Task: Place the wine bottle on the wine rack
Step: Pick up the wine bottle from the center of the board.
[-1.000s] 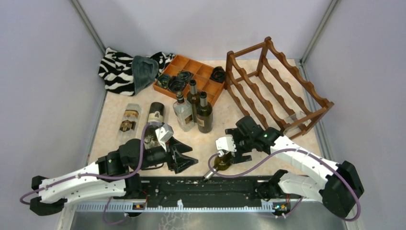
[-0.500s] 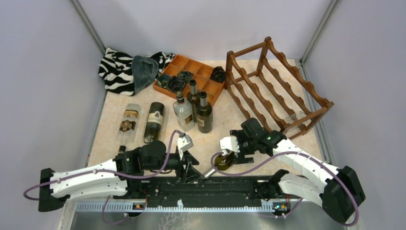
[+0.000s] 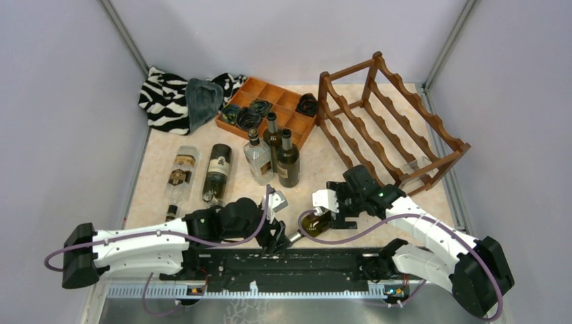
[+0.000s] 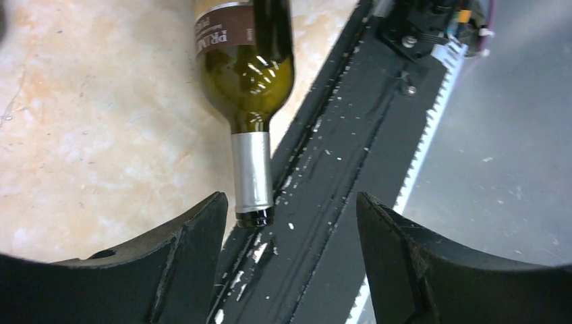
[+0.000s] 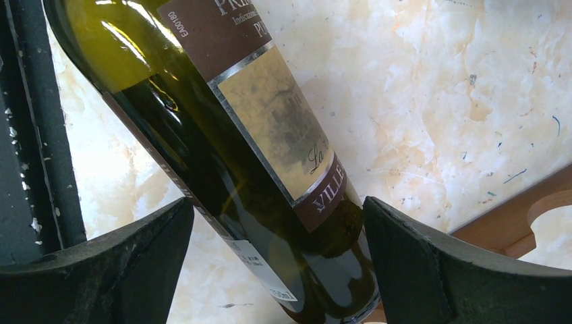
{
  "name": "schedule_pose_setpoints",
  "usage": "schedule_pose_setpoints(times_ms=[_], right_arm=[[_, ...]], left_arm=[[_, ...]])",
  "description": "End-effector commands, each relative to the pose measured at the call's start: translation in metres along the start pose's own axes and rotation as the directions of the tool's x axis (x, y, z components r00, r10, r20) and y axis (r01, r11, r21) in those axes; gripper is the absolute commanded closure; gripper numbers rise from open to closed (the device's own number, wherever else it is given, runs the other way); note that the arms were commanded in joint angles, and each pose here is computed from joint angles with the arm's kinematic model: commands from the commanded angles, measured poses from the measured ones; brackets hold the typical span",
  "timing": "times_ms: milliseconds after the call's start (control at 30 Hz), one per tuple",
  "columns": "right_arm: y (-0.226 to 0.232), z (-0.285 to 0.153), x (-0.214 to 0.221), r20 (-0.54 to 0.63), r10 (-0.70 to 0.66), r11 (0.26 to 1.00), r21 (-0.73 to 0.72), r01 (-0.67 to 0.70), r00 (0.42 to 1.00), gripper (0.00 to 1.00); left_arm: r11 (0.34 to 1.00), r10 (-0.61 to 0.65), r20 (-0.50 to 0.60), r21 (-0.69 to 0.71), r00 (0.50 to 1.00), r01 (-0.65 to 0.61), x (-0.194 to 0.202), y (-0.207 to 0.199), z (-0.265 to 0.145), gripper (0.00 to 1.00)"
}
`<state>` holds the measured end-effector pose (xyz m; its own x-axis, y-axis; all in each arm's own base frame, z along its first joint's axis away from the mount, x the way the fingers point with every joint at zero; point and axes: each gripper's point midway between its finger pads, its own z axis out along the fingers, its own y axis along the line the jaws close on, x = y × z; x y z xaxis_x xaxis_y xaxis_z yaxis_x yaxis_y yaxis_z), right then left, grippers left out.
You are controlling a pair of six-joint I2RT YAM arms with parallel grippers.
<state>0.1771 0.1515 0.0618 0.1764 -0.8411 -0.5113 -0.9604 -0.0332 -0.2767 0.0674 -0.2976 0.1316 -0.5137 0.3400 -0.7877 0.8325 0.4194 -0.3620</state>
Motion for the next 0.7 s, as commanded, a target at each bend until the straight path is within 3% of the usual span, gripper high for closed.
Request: schedule_pose_setpoints(times_ms=[0, 667], right_arm=[[-0.008, -0.001, -0.008, 0.05, 0.007, 0.999, 0.034, -0.009, 0.999, 0.07], [-0.007, 0.002, -0.004, 0.045, 0.034, 0.999, 0.026, -0.035, 0.998, 0.08]], left_arm=[[0.994, -0.01, 0.027, -0.105, 1.0, 0.013, -0.011, 0.015, 0.008, 0.24], [0.981, 0.128, 0.037, -0.152, 0.991, -0.121, 0.014, 0.039, 0.051, 0.28]])
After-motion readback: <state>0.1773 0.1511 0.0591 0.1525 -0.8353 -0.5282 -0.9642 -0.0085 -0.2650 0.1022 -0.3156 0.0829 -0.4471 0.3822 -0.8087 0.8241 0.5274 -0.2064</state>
